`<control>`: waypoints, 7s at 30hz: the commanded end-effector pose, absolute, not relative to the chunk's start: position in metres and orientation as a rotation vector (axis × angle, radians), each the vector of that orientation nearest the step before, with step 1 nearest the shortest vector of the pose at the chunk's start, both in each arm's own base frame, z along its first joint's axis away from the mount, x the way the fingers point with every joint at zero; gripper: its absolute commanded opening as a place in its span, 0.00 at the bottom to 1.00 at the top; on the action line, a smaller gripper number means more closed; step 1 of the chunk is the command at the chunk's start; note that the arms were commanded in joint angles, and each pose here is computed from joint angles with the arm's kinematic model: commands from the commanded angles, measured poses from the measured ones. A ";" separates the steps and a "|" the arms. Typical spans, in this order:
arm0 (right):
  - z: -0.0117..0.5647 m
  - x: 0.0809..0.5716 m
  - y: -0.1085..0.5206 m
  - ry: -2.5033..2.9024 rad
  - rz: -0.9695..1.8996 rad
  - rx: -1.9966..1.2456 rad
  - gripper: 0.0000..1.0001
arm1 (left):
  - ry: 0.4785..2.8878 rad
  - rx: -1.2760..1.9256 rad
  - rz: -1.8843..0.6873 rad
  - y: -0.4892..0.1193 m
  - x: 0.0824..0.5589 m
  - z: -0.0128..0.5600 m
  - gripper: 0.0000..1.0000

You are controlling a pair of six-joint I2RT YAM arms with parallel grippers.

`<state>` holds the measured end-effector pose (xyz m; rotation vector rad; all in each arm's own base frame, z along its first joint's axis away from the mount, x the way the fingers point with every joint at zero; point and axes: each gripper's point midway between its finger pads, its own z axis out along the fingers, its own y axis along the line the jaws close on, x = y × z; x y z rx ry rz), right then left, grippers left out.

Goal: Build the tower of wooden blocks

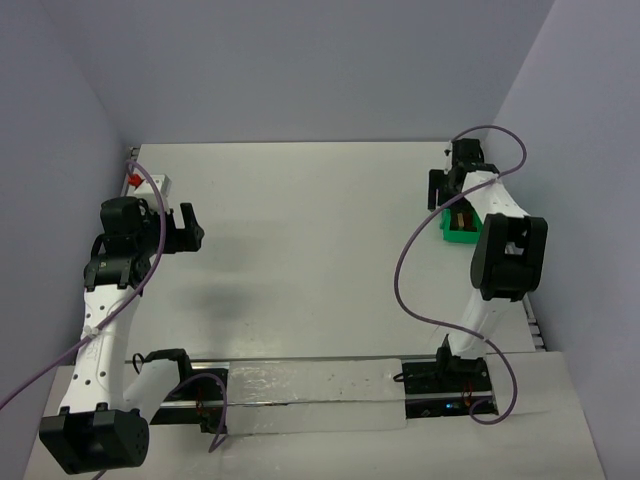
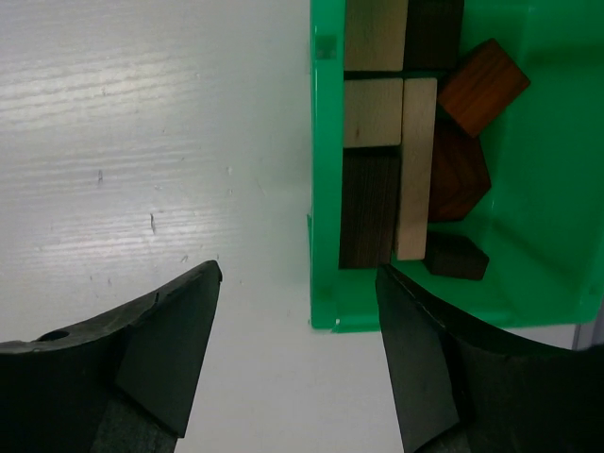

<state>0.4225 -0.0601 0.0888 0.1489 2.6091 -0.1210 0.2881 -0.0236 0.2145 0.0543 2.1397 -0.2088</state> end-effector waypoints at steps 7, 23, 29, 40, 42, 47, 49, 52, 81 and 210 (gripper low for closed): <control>0.083 0.457 -0.070 2.594 -0.134 0.146 0.57 | 2.088 0.059 -0.186 -0.020 0.294 0.227 0.99; 0.091 0.432 0.001 2.613 0.151 0.052 0.00 | 2.086 0.067 -0.190 -0.021 0.294 0.226 0.99; 0.119 0.395 0.111 2.583 0.469 -0.209 0.00 | 2.082 0.069 -0.195 -0.022 0.293 0.227 0.99; 0.148 0.310 0.245 2.511 1.166 -0.630 0.00 | 2.080 0.075 -0.202 -0.023 0.292 0.228 0.99; 0.153 0.291 0.262 2.496 1.339 -0.689 0.00 | 2.086 0.073 -0.202 -0.022 0.292 0.226 0.99; 0.158 0.258 0.284 2.437 1.726 -0.786 0.00 | 2.093 0.075 -0.203 -0.022 0.293 0.224 0.99; 0.167 0.250 0.287 2.391 1.850 -0.803 0.00 | 2.093 0.075 -0.202 -0.022 0.293 0.223 0.99; 0.175 0.242 0.293 2.346 2.013 -0.789 0.00 | 2.097 0.077 -0.207 -0.023 0.294 0.222 0.99; 0.110 0.235 0.312 2.777 2.550 -0.049 0.00 | 2.103 0.062 -0.218 -0.019 0.293 0.220 0.99; 0.094 0.578 -0.119 2.536 -0.395 0.044 0.00 | 2.016 0.104 -0.258 -0.025 0.279 0.244 0.99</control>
